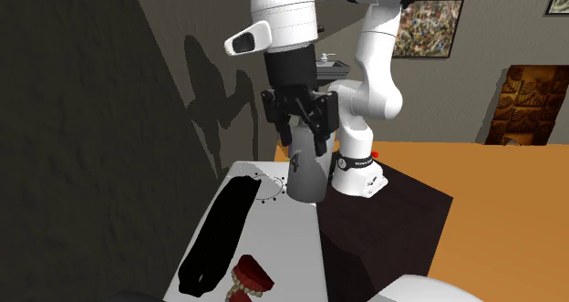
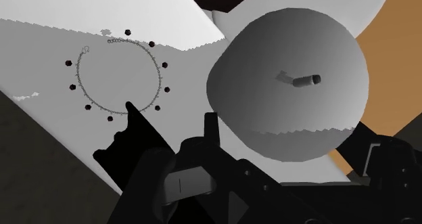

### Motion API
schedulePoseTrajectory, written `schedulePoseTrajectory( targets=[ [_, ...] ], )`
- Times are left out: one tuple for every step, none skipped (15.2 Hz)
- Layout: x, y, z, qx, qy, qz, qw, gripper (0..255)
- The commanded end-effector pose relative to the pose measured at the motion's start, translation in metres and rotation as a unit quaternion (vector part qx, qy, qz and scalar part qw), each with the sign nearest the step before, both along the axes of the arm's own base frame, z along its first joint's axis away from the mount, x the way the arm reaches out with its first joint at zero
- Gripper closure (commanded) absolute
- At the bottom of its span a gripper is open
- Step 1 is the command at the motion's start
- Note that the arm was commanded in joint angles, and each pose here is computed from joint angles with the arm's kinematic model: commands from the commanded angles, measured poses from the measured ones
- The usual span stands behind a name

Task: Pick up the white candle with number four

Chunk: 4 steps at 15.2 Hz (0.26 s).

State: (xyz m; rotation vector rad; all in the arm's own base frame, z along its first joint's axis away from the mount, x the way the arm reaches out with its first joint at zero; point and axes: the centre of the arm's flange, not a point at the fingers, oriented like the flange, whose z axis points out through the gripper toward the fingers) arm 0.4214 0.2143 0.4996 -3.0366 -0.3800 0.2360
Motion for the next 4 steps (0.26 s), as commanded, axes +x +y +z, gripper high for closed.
schedulePoseTrajectory(
  targets=[
    [-0.0002, -0.0005, 0.0118, 0.000, 0.000, 0.000, 1.0000, 255],
    [-0.0002, -0.0005, 0.0171, 0.000, 0.000, 0.000, 1.0000, 255],
    [-0.0002, -0.0005, 0.0179, 0.000, 0.000, 0.000, 1.0000, 255],
    [-0.0002, -0.0005, 0.0179, 0.000, 0.000, 0.000, 1.0000, 255]
  ],
)
